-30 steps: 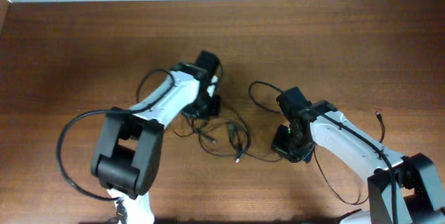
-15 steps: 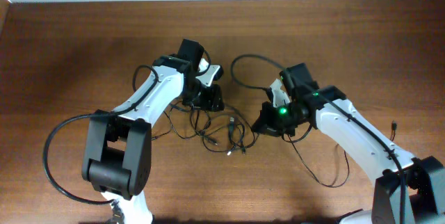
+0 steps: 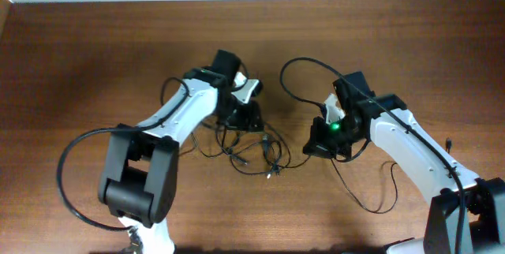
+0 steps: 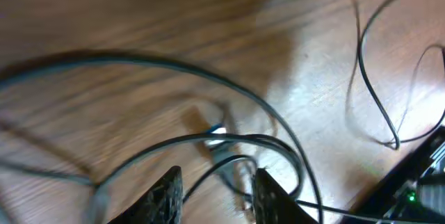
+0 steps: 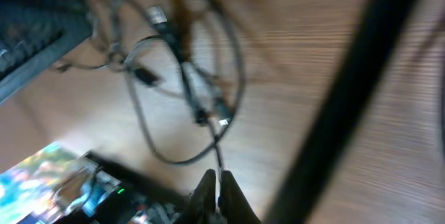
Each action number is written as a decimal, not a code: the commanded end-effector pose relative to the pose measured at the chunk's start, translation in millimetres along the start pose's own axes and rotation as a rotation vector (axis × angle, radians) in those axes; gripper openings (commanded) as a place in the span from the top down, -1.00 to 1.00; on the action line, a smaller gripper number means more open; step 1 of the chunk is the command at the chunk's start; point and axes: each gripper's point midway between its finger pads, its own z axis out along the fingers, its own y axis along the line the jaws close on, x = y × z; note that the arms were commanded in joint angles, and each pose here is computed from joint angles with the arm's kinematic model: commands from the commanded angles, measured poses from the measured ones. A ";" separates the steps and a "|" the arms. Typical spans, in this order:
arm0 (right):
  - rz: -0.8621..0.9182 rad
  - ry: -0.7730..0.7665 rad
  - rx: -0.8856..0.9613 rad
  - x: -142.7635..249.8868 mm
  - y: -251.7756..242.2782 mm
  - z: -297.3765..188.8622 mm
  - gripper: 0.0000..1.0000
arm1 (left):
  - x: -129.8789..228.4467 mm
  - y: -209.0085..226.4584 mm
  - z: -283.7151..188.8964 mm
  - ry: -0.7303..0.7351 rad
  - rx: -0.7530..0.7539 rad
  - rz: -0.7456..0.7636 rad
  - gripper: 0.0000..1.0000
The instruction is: Untangle cables
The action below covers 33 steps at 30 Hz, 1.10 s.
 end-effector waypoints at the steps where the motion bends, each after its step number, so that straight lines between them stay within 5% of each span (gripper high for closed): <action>1: 0.002 -0.049 0.135 -6.3 -27.8 1.5 0.92 | 10.7 -18.5 21.8 0.047 0.022 0.029 0.29; 15: 0.003 -0.054 0.149 -6.7 -30.7 1.5 0.92 | 28.5 -39.4 58.1 0.048 -0.208 -0.051 0.17; 17: 0.003 -0.054 0.149 -6.8 -30.7 1.5 0.92 | 28.4 -45.7 62.8 0.039 -0.200 -0.036 0.28; 18: 0.003 -0.054 0.149 -6.8 -30.7 1.5 0.92 | 29.6 -47.6 65.3 0.038 -0.198 -0.035 0.45; 19: 0.003 -0.054 0.149 -6.8 -30.7 1.5 0.92 | 30.5 -49.8 67.0 0.038 -0.196 -0.030 0.92; 20: 0.003 -0.054 0.149 -6.7 -30.6 1.6 0.92 | 31.5 -52.5 67.6 0.043 -0.185 -0.028 1.00; 25: 0.003 -0.055 0.149 -6.9 -31.0 1.4 0.92 | 14.4 -56.9 35.2 0.035 -0.021 0.006 1.00; 28: 0.005 -0.051 0.151 -6.0 -31.4 1.4 0.92 | -1.9 -70.0 -19.0 -0.025 0.344 0.088 1.00; 33: -0.030 -0.042 0.170 -4.1 -35.0 0.9 0.92 | -6.2 -18.3 -68.8 -0.137 0.459 0.132 1.00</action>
